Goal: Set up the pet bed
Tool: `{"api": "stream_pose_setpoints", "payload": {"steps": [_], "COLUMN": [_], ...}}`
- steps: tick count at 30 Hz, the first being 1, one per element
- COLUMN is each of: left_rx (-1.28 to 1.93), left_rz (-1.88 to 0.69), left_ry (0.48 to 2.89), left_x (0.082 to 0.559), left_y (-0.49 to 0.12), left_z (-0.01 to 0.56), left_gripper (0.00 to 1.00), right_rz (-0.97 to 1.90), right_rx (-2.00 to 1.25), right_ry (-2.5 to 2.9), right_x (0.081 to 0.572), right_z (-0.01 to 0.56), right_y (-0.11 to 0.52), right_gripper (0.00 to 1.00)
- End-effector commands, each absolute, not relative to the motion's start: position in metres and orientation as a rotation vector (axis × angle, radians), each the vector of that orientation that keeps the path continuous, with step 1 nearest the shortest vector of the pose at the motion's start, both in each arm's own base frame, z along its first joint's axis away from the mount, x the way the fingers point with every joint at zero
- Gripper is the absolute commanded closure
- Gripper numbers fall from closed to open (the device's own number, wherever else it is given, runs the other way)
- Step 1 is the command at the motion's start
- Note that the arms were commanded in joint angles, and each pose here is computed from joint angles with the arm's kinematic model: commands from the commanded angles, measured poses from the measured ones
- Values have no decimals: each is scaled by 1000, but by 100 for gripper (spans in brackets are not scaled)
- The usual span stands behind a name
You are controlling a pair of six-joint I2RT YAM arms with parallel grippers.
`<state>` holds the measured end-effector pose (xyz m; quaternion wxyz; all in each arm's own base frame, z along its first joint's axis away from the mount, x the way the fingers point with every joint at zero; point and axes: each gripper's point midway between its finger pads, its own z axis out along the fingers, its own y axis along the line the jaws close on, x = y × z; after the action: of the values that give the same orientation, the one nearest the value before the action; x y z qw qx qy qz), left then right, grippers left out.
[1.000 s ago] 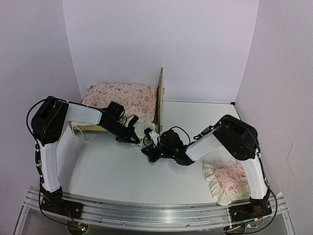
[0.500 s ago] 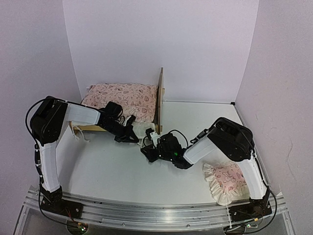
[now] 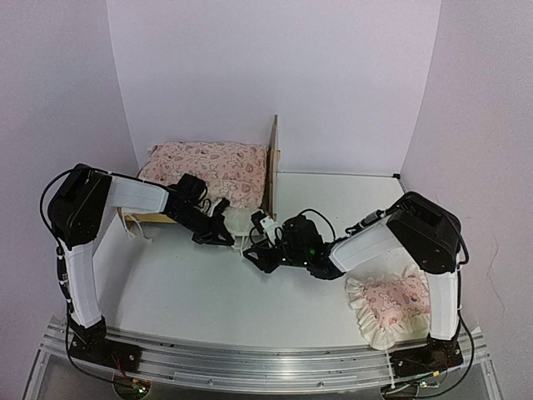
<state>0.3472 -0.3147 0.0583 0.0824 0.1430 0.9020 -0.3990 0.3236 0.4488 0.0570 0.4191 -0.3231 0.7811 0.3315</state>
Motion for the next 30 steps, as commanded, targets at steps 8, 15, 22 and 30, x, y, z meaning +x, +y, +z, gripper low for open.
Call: {"api": "stream_pose_setpoints", "payload": {"steps": [8,15,22,30], "left_rx": [653,1003,1280,1298], "left_rz": [-1054,-934,-870,-880], "left_ry": [2690,2438,2144,2033], "left_x": [313,325,317,328], "left_y": [-296,-311,-316,-330], "left_z": [42,48,61,73], "left_gripper": [100,100,100,100], "right_rz": [1022,1089,1121,1146], "right_rx": [-648,-568,-516,-445], "right_ry": [1982,2027,2048,2072], "right_x": [334,333,334,341], "right_z": [96,96,92,79], "right_y": [464,467,468,473], "right_gripper": [72,74,73,72]}}
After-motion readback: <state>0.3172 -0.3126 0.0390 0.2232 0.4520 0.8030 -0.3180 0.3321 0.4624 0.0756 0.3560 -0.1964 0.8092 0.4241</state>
